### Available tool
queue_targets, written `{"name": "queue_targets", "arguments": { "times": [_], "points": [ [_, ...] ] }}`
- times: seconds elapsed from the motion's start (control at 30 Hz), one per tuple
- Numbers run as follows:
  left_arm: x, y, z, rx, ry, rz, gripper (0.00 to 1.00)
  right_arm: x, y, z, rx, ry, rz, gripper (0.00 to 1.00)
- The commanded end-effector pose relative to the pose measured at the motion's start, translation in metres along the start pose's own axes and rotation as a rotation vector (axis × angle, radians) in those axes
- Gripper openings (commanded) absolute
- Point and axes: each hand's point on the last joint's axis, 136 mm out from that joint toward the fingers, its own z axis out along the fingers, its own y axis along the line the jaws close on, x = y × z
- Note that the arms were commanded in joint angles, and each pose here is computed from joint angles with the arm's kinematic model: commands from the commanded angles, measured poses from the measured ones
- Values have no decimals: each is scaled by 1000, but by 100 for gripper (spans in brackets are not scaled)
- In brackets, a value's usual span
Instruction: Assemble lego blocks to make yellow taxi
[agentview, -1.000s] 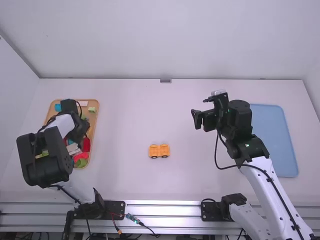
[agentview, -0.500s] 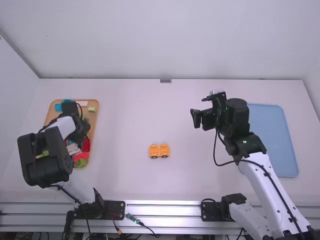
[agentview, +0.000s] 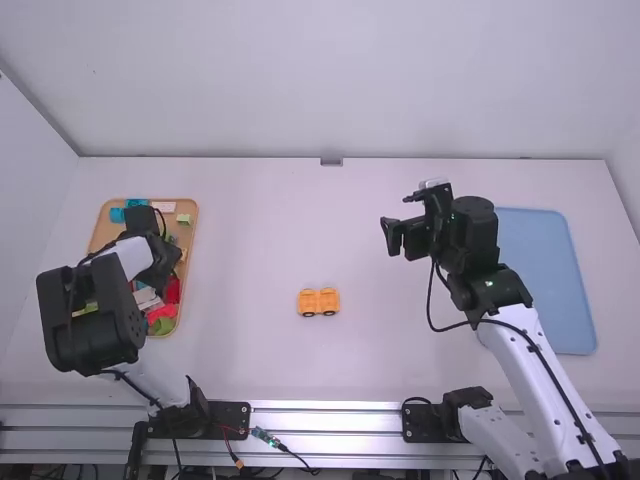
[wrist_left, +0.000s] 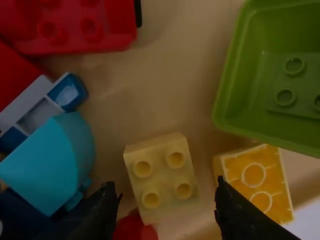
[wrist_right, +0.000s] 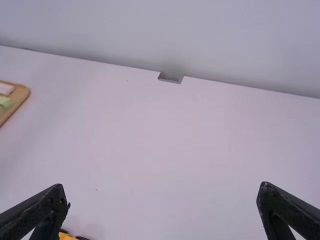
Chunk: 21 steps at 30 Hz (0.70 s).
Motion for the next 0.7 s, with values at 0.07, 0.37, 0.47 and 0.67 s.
{"name": "queue_targets", "arguments": {
  "times": [0.07,0.37,0.47,0.67],
  "points": [
    [10,13,9,-26,5,7,54,-14,1,-4,2,-29,-5,100],
    [12,13,15,-2,-19,2,43,-14,1,-4,1,-30,-5,100],
    [12,13,15,2,-23,0,32,-14,1,-4,-1,-30,-5,100],
    [8,9,14,9,-28,-1,22,-14,1,-4,0,-30,-5,100]
  ]
}}
